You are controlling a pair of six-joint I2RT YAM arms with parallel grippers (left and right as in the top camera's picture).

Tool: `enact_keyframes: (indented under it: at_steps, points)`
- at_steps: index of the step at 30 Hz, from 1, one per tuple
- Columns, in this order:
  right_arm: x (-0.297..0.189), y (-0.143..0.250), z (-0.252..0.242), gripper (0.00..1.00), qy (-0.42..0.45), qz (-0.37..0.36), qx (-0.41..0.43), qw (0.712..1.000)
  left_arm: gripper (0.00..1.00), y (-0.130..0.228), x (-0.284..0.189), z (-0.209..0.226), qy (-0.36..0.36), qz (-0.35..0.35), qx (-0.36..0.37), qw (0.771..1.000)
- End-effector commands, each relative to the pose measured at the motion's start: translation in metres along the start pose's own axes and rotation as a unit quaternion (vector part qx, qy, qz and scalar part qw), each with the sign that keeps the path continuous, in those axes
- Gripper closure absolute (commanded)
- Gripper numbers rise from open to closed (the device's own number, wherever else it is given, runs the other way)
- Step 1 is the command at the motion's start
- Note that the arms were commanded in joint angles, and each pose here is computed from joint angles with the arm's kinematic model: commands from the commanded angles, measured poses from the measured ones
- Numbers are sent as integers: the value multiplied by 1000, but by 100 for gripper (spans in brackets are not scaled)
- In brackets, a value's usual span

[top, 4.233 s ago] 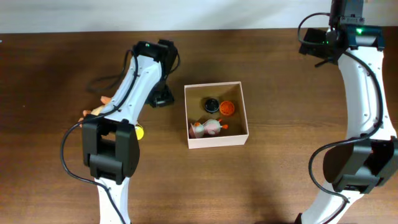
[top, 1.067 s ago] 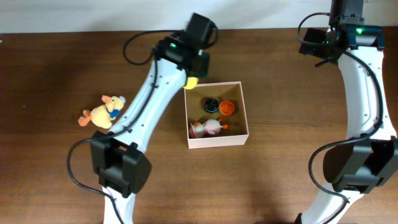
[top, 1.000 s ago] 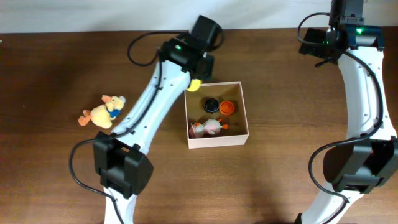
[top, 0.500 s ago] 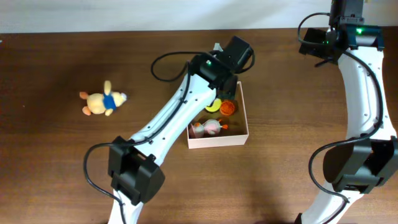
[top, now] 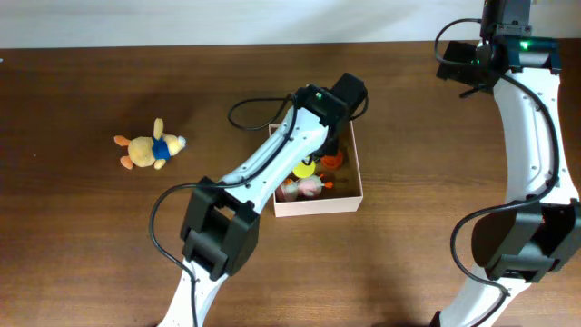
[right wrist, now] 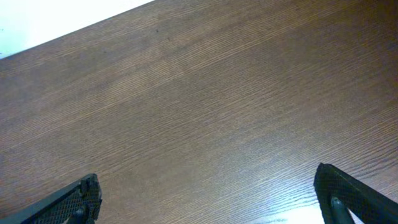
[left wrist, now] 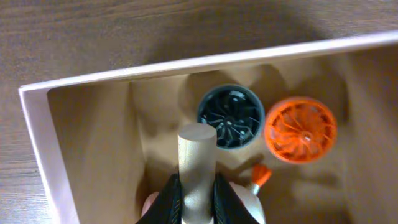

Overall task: Pack container
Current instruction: 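Lower the yellow toy into the box and open the left gripper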

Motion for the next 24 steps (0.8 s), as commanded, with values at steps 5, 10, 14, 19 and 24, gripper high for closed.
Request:
enact_keyframes:
  at_steps: [5,10,14,19,24]
  points:
    - [0,-2,-1,1,-1,-2,0,1000,98,-4,34,33,-39,34,-61,997]
    - [0,-2,-1,1,-1,-2,0,1000,98,-8,39,47,-43,39,-76,995]
    - [0,-2,-1,1,-1,-2,0,1000,98,-7,44,47,-45,44,-74,995]
    - [0,-2,-1,1,-1,-2,0,1000,98,-6,45,46,-46,45,-74,995]
    - [0,-2,-1,1,-1,-2,0,1000,60,-6,45,46,-46,45,-73,995]
Point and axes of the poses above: each gripper's point midway between its finger pads, its own x axis out along the fingers, its own z axis along the line the jaws close on, y = z × x, the point moved 6 cm from there along -x, back along the fingers, and after that the axes turned 4 degrees about x, right-handed, at the moved point
